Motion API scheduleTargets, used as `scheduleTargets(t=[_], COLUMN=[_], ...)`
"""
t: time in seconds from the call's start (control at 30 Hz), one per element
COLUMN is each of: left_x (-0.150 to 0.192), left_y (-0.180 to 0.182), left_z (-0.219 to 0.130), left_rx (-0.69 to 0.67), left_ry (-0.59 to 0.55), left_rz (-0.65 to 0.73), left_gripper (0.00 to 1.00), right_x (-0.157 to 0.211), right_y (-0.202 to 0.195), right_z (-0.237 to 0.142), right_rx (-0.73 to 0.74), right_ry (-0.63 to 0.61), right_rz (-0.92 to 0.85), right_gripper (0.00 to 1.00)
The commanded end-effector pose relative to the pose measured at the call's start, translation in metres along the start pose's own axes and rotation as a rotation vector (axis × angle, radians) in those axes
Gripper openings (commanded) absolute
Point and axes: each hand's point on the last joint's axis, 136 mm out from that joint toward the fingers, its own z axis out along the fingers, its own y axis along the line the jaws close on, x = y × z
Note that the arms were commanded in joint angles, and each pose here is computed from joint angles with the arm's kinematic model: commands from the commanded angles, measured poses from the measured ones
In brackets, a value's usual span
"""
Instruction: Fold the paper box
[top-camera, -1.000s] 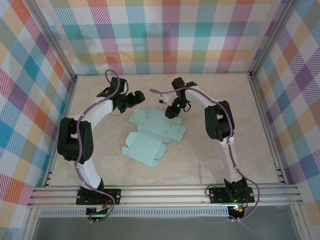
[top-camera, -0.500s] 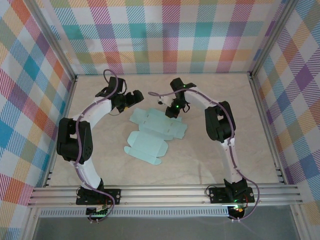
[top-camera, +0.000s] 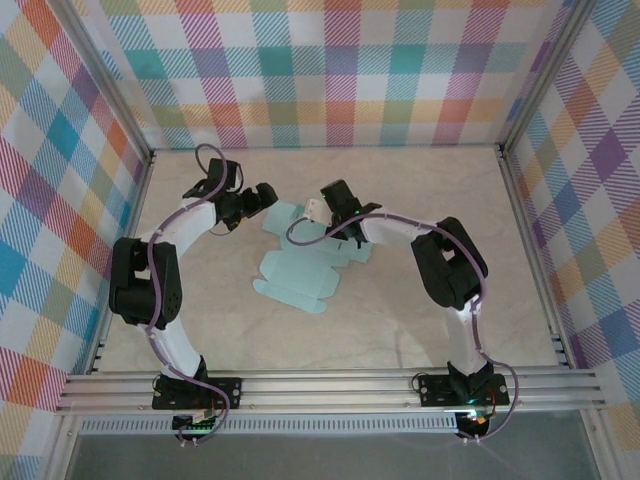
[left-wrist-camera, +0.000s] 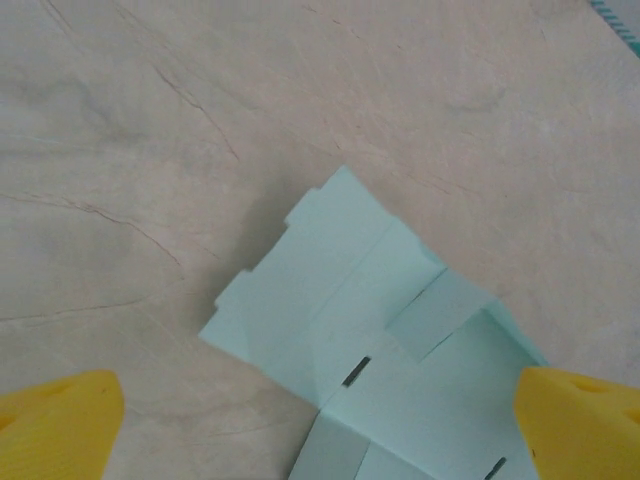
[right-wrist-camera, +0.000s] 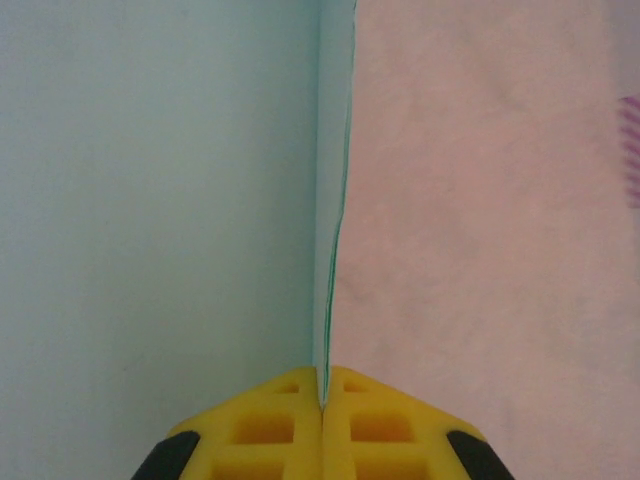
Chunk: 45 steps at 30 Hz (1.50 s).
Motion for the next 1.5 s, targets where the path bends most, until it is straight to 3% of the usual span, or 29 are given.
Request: scheduleTargets(t=[0.0,0.13,0.27,0.47,0.67,0.97,1.33,1.47], left_x=[-0.017,-0.017,-0.025,-0.028,-0.035,-0.041,-0.040,-0.039], left_y=[-0.002,0.002,-0.002,0.004,0.015,0.031,0.039,0.039], left_z=[-0.017,-0.018,-0.019,-0.021,-0.019,-0.018,-0.005,-0.003], left_rx=[0.024,0.018,0.043,0.043,0.049,0.044,0.052,0.054], left_ry=[-0.080,-0.081,-0.107,-0.125,-0.133,-0.134,-0.108,-0.098], left_rz=[-0.022,-0.038,-0.044,-0.074,-0.124,-0.142,-0.156,-0.153], left_gripper=[1.00,1.00,1.00,1.00,1.00,1.00,1.00,1.00], right_x=[-0.001,-0.009,-0.012,-0.027,-0.034,-0.025,-0.008,0.013], right_y=[-0.059,-0.073,-0.072,-0.085,-0.091,-0.065,-0.035,-0.036], right_z=[-0.017,-0.032,-0.045,-0.063,-0.073,-0.055,-0.024,-0.014], right_rx=[0.294,0.406,0.420,0.698,0.889,0.942,0.864,0.843], right_ry=[0.023,-0.017,-0.063,-0.115,-0.120,-0.080,-0.057,0.005], right_rz=[-0.020,-0.051,-0.078,-0.295,-0.358,-0.410,-0.426,-0.387], right_gripper=[0.00,0.00,0.00,0.00,0.00,0.00,0.00,0.00])
